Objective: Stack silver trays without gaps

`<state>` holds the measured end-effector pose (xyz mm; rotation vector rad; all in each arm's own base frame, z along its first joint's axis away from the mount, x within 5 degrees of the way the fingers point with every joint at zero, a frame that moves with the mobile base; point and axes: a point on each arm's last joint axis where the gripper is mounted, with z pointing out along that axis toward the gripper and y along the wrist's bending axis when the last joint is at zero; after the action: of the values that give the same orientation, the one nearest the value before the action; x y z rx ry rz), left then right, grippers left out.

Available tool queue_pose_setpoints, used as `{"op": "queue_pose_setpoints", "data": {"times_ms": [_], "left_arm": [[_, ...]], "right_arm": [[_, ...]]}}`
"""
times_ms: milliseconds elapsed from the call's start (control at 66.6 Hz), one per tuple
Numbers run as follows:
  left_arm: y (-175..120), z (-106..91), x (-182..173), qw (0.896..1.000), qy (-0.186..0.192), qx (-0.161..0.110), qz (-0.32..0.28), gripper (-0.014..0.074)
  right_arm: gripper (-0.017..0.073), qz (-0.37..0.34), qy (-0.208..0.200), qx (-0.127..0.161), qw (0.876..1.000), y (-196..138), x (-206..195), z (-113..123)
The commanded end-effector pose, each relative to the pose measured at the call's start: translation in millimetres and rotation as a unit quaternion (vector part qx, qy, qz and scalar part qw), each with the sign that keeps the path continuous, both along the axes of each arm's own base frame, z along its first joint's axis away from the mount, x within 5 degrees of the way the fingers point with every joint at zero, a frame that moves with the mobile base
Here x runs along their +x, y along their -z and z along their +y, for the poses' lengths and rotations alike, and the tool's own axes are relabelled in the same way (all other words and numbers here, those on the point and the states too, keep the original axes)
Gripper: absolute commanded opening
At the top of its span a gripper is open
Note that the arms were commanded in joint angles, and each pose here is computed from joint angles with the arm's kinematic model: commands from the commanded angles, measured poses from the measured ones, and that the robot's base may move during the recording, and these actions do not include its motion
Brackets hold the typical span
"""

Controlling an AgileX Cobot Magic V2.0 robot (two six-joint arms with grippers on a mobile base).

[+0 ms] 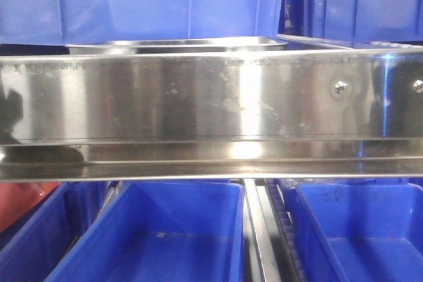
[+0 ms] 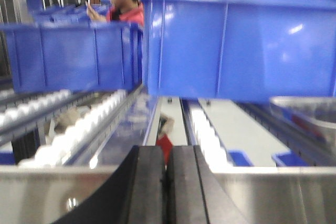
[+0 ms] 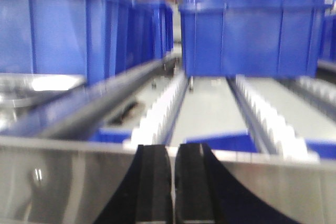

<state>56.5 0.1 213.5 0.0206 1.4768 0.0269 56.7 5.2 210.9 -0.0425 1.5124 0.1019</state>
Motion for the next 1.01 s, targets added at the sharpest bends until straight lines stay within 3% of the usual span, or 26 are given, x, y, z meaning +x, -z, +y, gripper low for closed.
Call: {"op": "queue_pose_setpoints", "data": {"times_ms": [0, 195, 285, 360, 435, 571, 631, 766, 826, 931, 991], "left_arm": [[-8.5, 0.1, -1.5, 0.999, -0.001, -0.001, -0.045, -0.0009], [-32.5, 0.1, -6.7, 0.997, -0.001, -0.001, -0.08, -0.0009], [-48.7, 0.2, -12.0, 0.999, -0.002, -0.001, -0.05, -0.0009], [-65.3, 0.3, -18.4, 0.999, -0.003, -0.001, -0.036, -0.0009], [-82.9, 0.4, -20.0, 1.0, -0.003, -0.001, -0.02, -0.0009], [-104.6, 0.7, -9.8, 0.998, -0.005, 0.001, 0.069, -0.0009], [-108.2, 0.9, 0.4, 0.991, -0.005, 0.004, 0.13, -0.0009], [-117.9, 1.2, 22.9, 0.971, -0.006, 0.003, 0.24, -0.0009], [-122.4, 1.4, 33.9, 0.959, -0.006, 0.003, 0.284, -0.0009], [-127.7, 1.5, 48.9, 0.954, -0.006, 0.003, 0.3, -0.0009], [-128.6, 1.5, 56.1, 0.956, -0.006, 0.003, 0.293, -0.0009]], "right_arm": [[-0.0007, -0.068, 0.001, 0.005, 0.998, -12.0, -2.2, -0.5], [-0.0007, -0.116, 0.0, 0.011, 0.993, -47.4, -10.5, -1.1], [-0.0007, -0.125, -0.004, 0.03, 0.992, -76.8, -20.9, -1.9], [-0.0007, -0.093, -0.009, 0.048, 0.994, -96.4, -29.4, -2.3], [-0.0007, -0.026, -0.009, 0.045, 0.999, -110.0, -27.0, -1.7], [-0.0007, 0.054, -0.01, 0.044, 0.998, -133.8, -10.9, 0.7], [-0.0007, 0.096, -0.009, 0.04, 0.995, -142.9, -2.0, 1.8], [-0.0007, 0.225, -0.007, 0.026, 0.974, -153.1, 23.5, 4.8], [-0.0007, 0.299, -0.005, 0.019, 0.954, -153.3, 35.8, 6.3], [-0.0007, 0.372, -0.004, 0.011, 0.928, -154.3, 53.0, 8.1], [-0.0007, 0.388, -0.003, 0.009, 0.922, -152.5, 62.0, 9.0]]}}
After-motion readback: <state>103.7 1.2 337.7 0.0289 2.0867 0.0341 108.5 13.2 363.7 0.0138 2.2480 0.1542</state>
